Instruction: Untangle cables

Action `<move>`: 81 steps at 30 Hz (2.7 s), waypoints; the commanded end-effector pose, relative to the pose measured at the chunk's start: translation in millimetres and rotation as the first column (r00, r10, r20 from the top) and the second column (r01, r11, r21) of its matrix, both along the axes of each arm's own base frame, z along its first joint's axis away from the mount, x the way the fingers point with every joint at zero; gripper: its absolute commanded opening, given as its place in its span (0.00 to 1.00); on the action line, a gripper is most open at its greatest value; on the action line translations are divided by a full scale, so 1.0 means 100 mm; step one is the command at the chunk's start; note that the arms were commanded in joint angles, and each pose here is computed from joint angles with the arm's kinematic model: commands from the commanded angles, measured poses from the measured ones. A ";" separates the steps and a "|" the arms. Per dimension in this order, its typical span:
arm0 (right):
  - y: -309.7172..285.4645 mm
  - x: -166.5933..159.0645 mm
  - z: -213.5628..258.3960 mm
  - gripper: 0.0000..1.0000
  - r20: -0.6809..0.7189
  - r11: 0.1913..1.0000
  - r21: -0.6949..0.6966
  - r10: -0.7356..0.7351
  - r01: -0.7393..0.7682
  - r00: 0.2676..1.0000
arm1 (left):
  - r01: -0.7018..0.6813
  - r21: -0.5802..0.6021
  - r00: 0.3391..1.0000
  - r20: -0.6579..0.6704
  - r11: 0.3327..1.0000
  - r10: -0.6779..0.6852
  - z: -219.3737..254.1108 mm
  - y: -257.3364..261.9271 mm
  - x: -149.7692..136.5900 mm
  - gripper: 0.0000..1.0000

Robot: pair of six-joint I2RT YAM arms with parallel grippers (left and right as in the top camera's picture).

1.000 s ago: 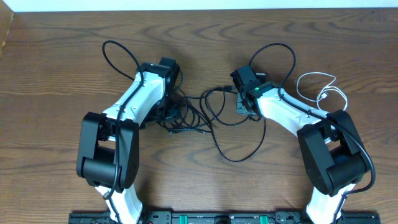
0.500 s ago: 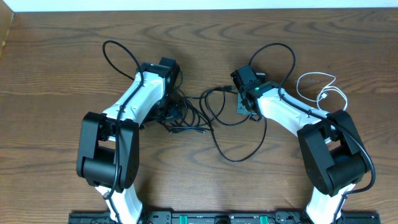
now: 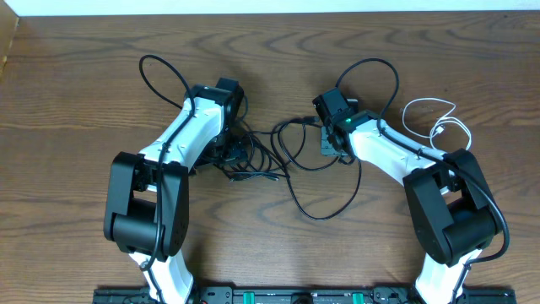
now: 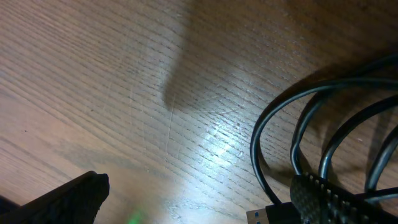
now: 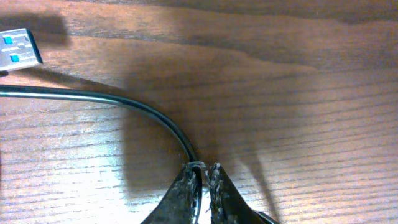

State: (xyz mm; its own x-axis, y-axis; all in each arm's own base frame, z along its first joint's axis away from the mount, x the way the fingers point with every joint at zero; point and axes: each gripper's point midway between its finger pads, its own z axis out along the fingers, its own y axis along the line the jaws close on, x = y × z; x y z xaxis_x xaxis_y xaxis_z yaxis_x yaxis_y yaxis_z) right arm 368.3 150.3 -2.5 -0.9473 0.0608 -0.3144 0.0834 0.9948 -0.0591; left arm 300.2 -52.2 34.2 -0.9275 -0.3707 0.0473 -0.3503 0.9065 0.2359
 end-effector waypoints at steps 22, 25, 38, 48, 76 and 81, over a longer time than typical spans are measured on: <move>-0.06 -0.34 -0.01 0.01 -0.133 0.998 -0.017 0.058 -0.060 0.989 | 0.002 0.008 1.000 -0.001 1.000 -0.002 0.01 0.03 0.00 0.98; -0.06 -0.34 -0.01 0.01 -0.132 0.998 -0.017 0.059 -0.061 0.989 | 0.002 0.008 1.000 -0.001 1.000 -0.002 0.01 0.03 0.00 0.98; -0.05 -0.34 -0.01 0.01 -0.131 0.998 -0.017 0.059 -0.061 0.990 | 0.002 0.008 1.000 -0.001 1.000 -0.002 0.01 0.03 0.00 0.98; 0.11 -0.36 -0.26 0.06 -0.088 0.996 0.039 0.080 -0.076 0.993 | 0.002 0.008 1.000 -0.001 1.000 -0.002 0.01 0.03 0.00 0.98; 0.13 -0.37 -0.28 0.04 -0.082 0.996 0.042 0.087 -0.084 0.993 | 0.002 0.008 1.000 -0.001 1.000 -0.002 0.01 0.03 0.00 0.98; 0.13 -0.37 -0.28 0.01 -0.082 0.996 0.042 0.087 -0.084 0.993 | 0.002 0.008 1.000 -0.001 1.000 -0.002 0.01 0.03 0.00 0.98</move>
State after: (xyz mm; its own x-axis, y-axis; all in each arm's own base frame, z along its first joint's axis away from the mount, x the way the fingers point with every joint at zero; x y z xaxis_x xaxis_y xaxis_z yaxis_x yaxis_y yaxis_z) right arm 358.3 167.9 -1.7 -0.9416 0.0027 -0.3368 0.0066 0.9999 -0.0104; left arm 300.2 -52.3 34.2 -0.9275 -0.3707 0.0475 -0.3503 0.9065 0.2356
